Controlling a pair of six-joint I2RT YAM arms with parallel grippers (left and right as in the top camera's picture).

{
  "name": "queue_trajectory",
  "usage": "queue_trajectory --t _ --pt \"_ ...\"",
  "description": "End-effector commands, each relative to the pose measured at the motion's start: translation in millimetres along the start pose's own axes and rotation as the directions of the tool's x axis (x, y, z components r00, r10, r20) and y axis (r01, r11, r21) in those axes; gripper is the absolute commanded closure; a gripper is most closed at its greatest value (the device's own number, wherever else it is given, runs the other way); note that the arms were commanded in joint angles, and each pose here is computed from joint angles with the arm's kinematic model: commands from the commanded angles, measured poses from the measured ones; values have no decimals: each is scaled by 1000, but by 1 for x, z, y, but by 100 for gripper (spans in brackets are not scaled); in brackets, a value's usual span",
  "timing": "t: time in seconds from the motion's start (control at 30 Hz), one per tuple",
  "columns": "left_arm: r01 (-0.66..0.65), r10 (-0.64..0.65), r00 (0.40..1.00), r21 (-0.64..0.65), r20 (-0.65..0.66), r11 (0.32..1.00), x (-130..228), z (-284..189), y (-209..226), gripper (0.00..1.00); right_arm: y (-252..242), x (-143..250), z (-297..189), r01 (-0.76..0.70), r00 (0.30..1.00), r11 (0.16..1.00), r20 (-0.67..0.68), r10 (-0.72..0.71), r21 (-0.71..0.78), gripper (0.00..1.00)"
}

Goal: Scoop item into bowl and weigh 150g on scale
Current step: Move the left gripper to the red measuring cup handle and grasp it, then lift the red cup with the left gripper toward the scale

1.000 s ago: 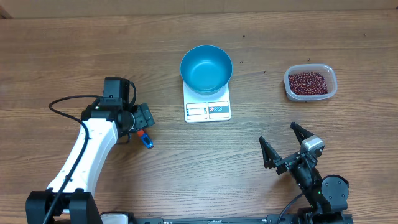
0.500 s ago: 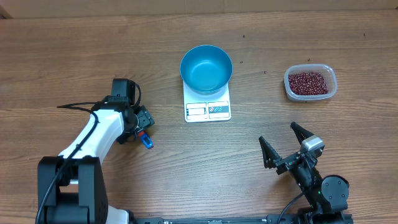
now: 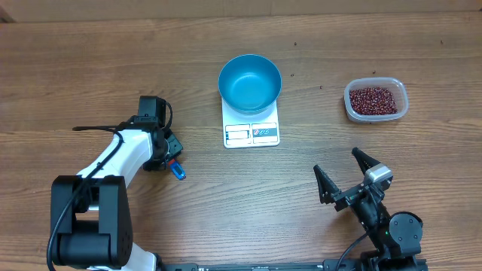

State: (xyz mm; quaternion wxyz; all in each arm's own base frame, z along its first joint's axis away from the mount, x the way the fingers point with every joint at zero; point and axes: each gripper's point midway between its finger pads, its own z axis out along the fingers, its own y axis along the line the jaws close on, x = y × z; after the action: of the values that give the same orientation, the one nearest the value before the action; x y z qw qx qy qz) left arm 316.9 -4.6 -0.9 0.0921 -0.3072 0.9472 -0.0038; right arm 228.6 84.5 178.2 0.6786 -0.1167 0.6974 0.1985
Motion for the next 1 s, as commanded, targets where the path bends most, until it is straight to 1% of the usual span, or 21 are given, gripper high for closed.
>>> queue_trajectory --t 0.0,0.1,0.13,0.4,0.53,0.7,0.8,0.9,0.97 --pt "5 -6 999 -24 -38 1000 9 12 4 68 -1 2 0 1 1000 1000 4 -1 5 0" --pt "6 -6 999 -22 -36 1000 8 12 4 73 -1 2 0 1 1000 1000 4 -1 5 0" --pt "6 -6 999 -22 -36 1000 8 12 4 76 -1 2 0 1 1000 1000 4 -1 5 0" --pt "6 -7 999 -22 -36 1000 8 12 4 87 -1 2 0 1 1000 1000 4 -1 5 0" --pt "7 -6 999 7 -53 1000 10 11 -2 95 -1 2 0 1 1000 1000 4 -1 5 0" --pt "10 -4 997 69 -81 998 7 0 -18 96 -1 2 0 1 1000 1000 4 -1 5 0" --pt "9 3 996 137 -84 991 0 -14 -34 96 -1 2 0 1 1000 1000 4 -1 5 0" --pt "8 10 997 230 -78 973 -8 -38 -54 96 -1 2 0 1 1000 1000 4 -1 5 0" --pt "1 16 998 297 -55 955 -13 -62 -66 96 -1 2 0 1 1000 1000 4 -1 5 0"
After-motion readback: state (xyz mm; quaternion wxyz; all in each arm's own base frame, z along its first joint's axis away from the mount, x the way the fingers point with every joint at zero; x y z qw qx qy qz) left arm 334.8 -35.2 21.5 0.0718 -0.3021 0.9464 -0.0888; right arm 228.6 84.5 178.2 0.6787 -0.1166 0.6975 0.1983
